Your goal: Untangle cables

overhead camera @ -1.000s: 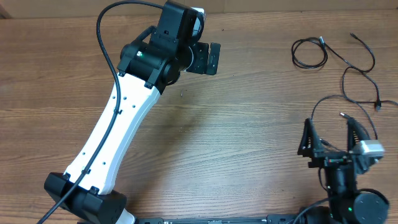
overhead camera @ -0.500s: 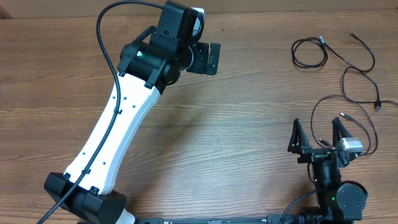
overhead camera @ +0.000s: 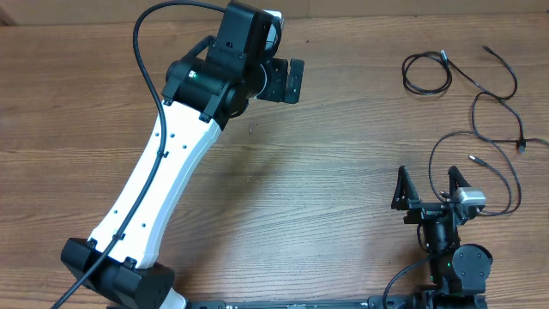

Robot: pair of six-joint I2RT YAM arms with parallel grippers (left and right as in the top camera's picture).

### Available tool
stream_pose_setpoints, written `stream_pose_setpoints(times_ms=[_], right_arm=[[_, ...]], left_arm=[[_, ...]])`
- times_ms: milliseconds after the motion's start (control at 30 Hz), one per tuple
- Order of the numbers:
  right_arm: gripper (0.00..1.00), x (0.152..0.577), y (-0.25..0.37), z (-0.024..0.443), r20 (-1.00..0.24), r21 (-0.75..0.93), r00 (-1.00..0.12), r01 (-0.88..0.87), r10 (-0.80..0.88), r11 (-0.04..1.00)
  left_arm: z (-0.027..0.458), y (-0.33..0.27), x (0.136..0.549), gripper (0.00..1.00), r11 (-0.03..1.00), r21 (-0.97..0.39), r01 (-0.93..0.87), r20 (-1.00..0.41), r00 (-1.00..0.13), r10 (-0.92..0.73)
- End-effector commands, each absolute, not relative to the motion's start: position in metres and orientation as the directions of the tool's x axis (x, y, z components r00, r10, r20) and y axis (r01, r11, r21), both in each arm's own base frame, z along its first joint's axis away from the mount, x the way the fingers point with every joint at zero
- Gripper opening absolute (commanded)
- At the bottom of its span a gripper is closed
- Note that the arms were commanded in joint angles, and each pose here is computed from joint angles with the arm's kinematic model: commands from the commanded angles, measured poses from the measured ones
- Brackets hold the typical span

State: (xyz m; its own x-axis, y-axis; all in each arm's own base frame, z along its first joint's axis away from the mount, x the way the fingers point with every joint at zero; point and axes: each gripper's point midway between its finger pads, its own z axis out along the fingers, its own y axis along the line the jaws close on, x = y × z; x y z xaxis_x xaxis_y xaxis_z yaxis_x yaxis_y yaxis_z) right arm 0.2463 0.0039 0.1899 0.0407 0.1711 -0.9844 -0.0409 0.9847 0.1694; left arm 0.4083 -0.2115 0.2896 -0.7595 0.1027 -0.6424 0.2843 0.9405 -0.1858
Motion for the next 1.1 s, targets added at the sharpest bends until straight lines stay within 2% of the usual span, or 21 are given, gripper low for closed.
stream_pose_setpoints(times_ms=[0, 267, 567, 767, 1067], right_arm=[[1.0, 0.246, 0.004, 0.189, -0.985, 0.165, 0.049, -0.042, 0.167, 0.985], [1.0, 0.246, 0.004, 0.17, -0.985, 0.17, -0.029, -0.033, 0.169, 0.985], [1.0, 0.246, 0.007, 0.17, -0.991, 0.134, -0.028, -0.048, 0.132, 0.99], [1.0, 0.246, 0.019, 0.17, -0.999, 0.04, -0.024, -0.109, 0.037, 0.993], [1.0, 0.246, 0.017, 0.17, -0.999, 0.037, -0.024, -0.093, 0.035, 0.995]], left_arm=[[0.289, -0.209, 0.411, 1.0, 0.943, -0.172, 0.284, -0.646, -0.756, 0.109], [0.289, -0.209, 0.411, 1.0, 0.943, -0.172, 0.284, -0.646, -0.756, 0.109], [0.289, -0.209, 0.411, 0.99, 0.943, -0.172, 0.284, -0.646, -0.756, 0.109], [0.289, -0.209, 0.411, 1.0, 0.943, -0.172, 0.284, -0.646, -0.756, 0.109], [0.289, -0.209, 0.411, 1.0, 0.943, -0.172, 0.284, -0.646, -0.756, 0.109]])
